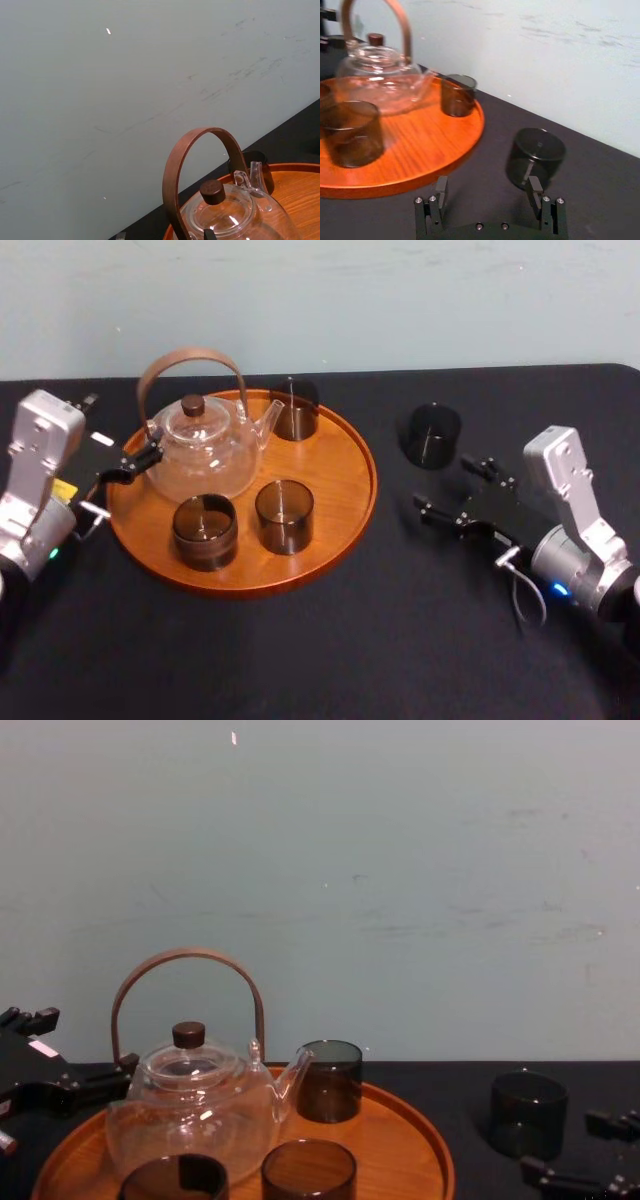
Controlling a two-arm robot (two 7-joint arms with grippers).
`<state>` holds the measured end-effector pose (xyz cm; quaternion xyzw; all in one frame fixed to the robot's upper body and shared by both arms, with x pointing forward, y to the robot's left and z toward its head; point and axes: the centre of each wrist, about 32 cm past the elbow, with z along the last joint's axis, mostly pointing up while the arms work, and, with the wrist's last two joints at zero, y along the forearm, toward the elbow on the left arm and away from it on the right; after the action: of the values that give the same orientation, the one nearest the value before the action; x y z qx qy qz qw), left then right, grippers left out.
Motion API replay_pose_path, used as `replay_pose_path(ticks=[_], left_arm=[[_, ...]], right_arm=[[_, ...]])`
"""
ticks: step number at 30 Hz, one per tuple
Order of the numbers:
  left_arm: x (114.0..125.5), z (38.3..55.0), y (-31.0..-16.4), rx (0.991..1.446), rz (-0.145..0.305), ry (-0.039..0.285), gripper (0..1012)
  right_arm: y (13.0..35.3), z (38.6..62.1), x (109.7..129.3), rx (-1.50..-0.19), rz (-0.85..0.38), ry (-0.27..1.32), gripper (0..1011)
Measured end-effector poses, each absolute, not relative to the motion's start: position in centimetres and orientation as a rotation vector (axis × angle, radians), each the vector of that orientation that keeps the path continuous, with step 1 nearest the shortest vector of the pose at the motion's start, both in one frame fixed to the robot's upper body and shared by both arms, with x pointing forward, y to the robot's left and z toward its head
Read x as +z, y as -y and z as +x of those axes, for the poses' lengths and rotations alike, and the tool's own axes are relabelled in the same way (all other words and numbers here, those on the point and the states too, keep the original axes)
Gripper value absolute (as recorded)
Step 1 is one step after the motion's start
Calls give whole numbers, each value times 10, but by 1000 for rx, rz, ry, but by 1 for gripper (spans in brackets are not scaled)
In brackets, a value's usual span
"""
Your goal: Pick up the glass from the table and place it on the tray.
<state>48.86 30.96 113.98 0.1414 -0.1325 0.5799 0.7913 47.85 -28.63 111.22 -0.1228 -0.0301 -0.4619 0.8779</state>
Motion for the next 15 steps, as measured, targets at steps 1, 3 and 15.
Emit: replay_pose_path(ticks=[1, 3, 15], left_arm=[[1140, 489, -310, 1248, 304, 285, 1009], [1140, 489, -310, 1248, 304, 285, 1009], [1140, 489, -310, 1248, 304, 285, 1010]], right_arm=[[288, 480, 1112, -970, -258, 59, 1002], [291, 483, 1110, -989, -260, 52, 1002], [303, 493, 1104, -1051, -265, 23, 1002]])
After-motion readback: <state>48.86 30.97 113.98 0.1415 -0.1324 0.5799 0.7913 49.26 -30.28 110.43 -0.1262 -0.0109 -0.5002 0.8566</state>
